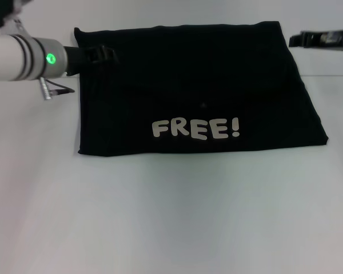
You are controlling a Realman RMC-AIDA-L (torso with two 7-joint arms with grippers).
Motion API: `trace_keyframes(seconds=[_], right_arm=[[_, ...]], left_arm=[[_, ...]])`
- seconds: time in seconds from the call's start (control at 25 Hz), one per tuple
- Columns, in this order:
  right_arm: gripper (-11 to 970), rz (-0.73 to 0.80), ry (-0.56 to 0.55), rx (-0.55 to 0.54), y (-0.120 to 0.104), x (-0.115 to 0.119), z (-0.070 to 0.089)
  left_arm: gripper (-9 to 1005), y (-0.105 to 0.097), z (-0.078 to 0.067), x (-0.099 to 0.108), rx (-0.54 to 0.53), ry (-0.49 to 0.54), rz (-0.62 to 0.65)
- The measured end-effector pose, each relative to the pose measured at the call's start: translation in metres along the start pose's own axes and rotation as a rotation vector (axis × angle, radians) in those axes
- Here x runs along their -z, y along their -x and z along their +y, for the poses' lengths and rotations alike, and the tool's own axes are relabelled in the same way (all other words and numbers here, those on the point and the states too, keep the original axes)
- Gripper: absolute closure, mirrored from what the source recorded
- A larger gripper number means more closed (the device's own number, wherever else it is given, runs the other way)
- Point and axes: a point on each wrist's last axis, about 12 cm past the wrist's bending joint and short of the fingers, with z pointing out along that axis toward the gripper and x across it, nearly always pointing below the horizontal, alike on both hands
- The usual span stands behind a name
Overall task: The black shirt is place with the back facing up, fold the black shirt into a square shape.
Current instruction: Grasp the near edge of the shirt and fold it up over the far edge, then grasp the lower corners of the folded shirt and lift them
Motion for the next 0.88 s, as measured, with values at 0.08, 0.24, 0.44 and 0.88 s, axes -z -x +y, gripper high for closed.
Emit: trace_keyframes(seconds=[0.08, 0.24, 0.44, 0.88], right_arm=[[717, 0.025, 0.032, -0.018, 0.011, 0.008, 0.0], [591, 0.092, 0.102, -0.039, 0.021, 0.02, 0.008], [372, 0.176, 0.11, -0.051, 0.024, 0.028, 0.017], [268, 0.169, 0.108, -0.084, 0.026, 0.029, 0.012]], left_arm=[[778, 0.004, 0.007, 0.013, 0.051, -0.04, 0.06], [625, 0.0, 0.027, 0.042, 0.123, -0.143, 0.15], [403, -0.012, 0.061, 0.071, 0.127, -0.21, 0.184], [293, -0.055, 0.096, 0.06, -0.038, -0.059, 0.146]])
